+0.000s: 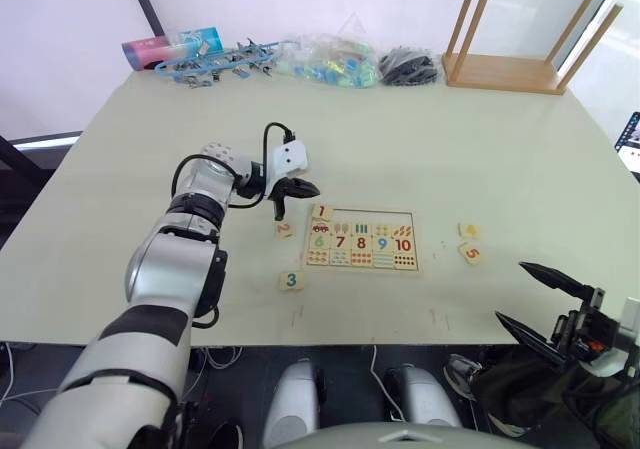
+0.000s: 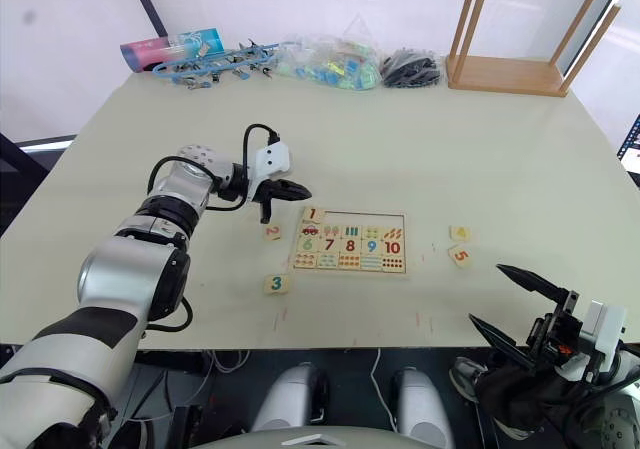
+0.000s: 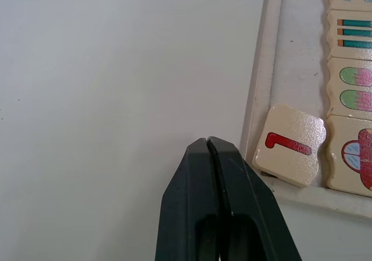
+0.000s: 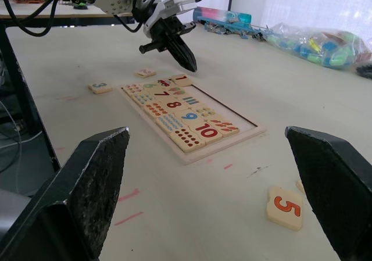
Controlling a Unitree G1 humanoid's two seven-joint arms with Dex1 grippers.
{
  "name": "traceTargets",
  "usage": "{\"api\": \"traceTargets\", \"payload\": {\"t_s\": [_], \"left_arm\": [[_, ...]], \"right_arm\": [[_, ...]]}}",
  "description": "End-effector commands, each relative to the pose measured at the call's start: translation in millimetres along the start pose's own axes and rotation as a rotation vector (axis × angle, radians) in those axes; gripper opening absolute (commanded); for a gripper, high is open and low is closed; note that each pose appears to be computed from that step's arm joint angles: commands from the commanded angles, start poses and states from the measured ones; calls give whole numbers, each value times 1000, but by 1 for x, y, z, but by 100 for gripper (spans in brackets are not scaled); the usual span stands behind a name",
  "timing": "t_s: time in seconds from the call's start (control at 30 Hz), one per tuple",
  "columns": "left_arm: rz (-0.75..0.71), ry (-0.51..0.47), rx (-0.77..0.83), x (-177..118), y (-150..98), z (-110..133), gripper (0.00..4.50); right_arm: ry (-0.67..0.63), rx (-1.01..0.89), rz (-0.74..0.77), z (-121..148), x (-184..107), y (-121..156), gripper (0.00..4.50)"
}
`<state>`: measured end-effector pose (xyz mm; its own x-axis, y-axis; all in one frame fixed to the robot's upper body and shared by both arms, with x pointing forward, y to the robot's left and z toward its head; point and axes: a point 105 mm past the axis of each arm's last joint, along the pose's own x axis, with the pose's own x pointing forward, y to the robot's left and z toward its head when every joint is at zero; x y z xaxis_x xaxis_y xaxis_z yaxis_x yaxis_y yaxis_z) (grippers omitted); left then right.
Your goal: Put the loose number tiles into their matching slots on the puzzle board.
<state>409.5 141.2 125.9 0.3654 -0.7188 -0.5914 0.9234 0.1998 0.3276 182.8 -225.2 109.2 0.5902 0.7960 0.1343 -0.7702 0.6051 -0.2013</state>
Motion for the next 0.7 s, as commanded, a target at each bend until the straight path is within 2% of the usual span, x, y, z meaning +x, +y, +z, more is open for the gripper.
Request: {"api": "traceTargets", "payload": {"t_s": [0.03,0.7], "left_arm": [[-4,2,42,1,0,4,3],[-54,29,64,6,-9,-3,3]], "right_arm": [[-13,-37,-17,7,-4,-4,450],[-9,-35,-22,6,-7,-4,450]]}}
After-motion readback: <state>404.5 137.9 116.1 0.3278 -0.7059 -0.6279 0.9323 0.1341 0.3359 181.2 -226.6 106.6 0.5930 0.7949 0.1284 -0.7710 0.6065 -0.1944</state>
